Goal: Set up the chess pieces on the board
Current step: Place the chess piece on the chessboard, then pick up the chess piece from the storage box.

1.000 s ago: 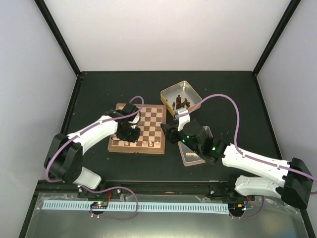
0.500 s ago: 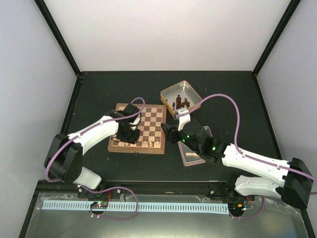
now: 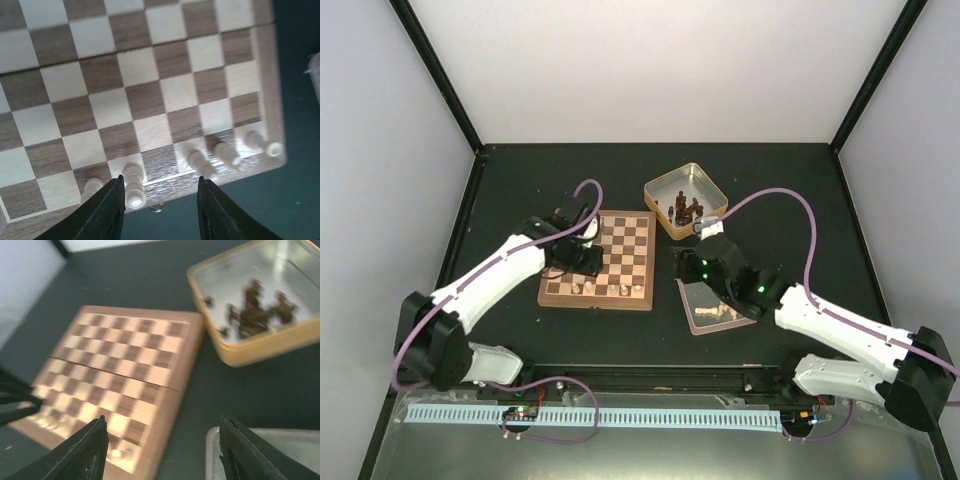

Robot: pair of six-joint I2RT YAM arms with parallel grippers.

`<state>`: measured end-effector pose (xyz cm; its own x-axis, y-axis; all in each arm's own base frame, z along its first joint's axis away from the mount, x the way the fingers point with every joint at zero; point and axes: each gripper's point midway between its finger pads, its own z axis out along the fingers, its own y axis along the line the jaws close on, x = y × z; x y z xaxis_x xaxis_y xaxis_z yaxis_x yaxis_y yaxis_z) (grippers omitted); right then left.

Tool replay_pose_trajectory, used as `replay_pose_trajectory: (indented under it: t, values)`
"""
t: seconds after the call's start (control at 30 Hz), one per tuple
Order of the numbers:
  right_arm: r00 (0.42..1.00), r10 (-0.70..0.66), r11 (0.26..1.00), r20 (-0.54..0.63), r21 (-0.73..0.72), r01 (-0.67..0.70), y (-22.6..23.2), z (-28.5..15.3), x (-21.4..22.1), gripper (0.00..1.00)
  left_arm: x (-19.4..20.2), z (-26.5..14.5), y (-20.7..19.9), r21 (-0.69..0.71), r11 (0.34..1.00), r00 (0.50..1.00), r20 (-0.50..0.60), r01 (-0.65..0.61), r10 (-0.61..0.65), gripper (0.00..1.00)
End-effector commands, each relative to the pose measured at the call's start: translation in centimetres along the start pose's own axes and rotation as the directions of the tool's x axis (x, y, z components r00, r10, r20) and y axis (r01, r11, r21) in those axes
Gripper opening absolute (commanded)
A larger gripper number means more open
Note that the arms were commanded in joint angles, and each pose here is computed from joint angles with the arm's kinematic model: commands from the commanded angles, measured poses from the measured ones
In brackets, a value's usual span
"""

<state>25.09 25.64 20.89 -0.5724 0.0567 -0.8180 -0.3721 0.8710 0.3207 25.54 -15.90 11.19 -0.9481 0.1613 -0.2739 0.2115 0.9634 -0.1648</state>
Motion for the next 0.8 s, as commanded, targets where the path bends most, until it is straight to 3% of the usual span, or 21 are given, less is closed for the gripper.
replay_pose_trajectory:
  t: [0.0,0.2,0.37,0.57,0.77]
  values:
    - [0.967,0.158,0.961,-0.197,0.254,-0.106,-7.0,-0.6,4.5,0.60,-3.1,-4.7,-2.7,0.137,0.990,0.978,0.210,-0.019,-0.010,0.42]
    - [0.895,0.285,0.899,-0.343,0.421,-0.124,-13.9,-1.2,9.7,0.51,-4.6,-9.0,-3.5,0.228,0.973,0.905,0.423,-0.046,-0.056,0.44]
    - [0.841,0.281,0.902,-0.461,0.427,-0.068,-14.5,-0.9,12.2,0.40,-4.7,-11.7,-3.7,0.255,0.963,0.846,0.530,-0.084,-0.066,0.45]
    - [0.770,0.307,0.901,-0.559,0.432,-0.046,-14.8,-1.1,15.7,0.39,-4.6,-13.6,-2.4,0.238,0.969,0.768,0.633,-0.073,-0.098,0.49]
    - [0.755,0.312,0.908,-0.576,0.415,-0.059,-14.2,-1.3,16.4,0.32,-4.3,-14.4,-2.2,0.244,0.966,0.726,0.679,-0.086,-0.107,0.52]
